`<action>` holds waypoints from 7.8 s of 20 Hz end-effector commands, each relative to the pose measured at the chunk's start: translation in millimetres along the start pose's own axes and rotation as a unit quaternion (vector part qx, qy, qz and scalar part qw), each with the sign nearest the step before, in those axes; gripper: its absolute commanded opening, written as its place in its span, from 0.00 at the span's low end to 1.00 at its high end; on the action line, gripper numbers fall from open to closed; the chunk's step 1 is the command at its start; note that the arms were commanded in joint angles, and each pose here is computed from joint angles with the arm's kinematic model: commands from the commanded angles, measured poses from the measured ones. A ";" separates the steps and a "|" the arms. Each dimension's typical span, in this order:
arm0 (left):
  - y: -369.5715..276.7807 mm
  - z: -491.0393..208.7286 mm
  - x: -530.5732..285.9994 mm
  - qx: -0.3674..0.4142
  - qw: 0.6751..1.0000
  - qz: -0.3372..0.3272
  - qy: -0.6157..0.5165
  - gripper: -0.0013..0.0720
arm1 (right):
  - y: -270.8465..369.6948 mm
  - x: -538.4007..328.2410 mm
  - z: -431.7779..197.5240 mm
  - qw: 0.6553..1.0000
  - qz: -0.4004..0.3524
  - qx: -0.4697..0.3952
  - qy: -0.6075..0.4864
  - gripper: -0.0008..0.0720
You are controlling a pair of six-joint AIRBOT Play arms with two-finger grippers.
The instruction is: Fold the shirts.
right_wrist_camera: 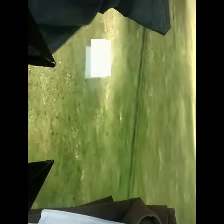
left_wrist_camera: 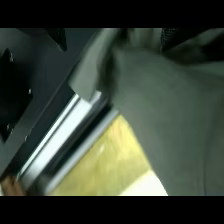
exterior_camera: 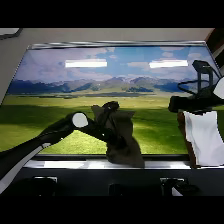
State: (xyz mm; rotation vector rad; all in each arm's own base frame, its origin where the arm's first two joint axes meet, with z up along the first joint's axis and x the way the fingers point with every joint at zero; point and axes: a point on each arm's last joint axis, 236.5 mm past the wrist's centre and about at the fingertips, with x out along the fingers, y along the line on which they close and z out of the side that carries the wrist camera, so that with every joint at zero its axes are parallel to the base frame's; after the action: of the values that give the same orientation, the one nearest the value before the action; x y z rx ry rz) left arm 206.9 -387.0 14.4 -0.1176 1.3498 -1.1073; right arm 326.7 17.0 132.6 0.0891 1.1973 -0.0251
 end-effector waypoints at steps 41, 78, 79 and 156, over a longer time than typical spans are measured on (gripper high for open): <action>261.9 111.0 -89.6 -0.356 0.889 0.062 -0.282 0.06 | 96.9 145.6 -256.0 0.906 0.226 0.111 0.340 0.97; -192.0 -5.0 -618.5 0.185 0.562 0.278 -0.756 0.05 | 49.5 -431.2 69.4 0.739 0.202 0.013 -0.642 0.07; -170.0 5.7 -610.4 0.169 0.587 0.293 -0.736 0.05 | 49.5 -420.2 75.5 0.750 0.207 0.025 -0.627 0.07; 258.0 -69.5 -319.8 -0.315 0.883 0.163 -0.306 0.05 | -4.4 83.1 44.9 0.971 0.207 0.119 -0.033 0.07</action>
State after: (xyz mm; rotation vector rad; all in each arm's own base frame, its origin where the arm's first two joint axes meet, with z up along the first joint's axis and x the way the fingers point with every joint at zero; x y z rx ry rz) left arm 315.8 -6.5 -20.3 -0.7058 1.2669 -0.2568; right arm 362.4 20.1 -17.2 0.6484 1.3222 0.1528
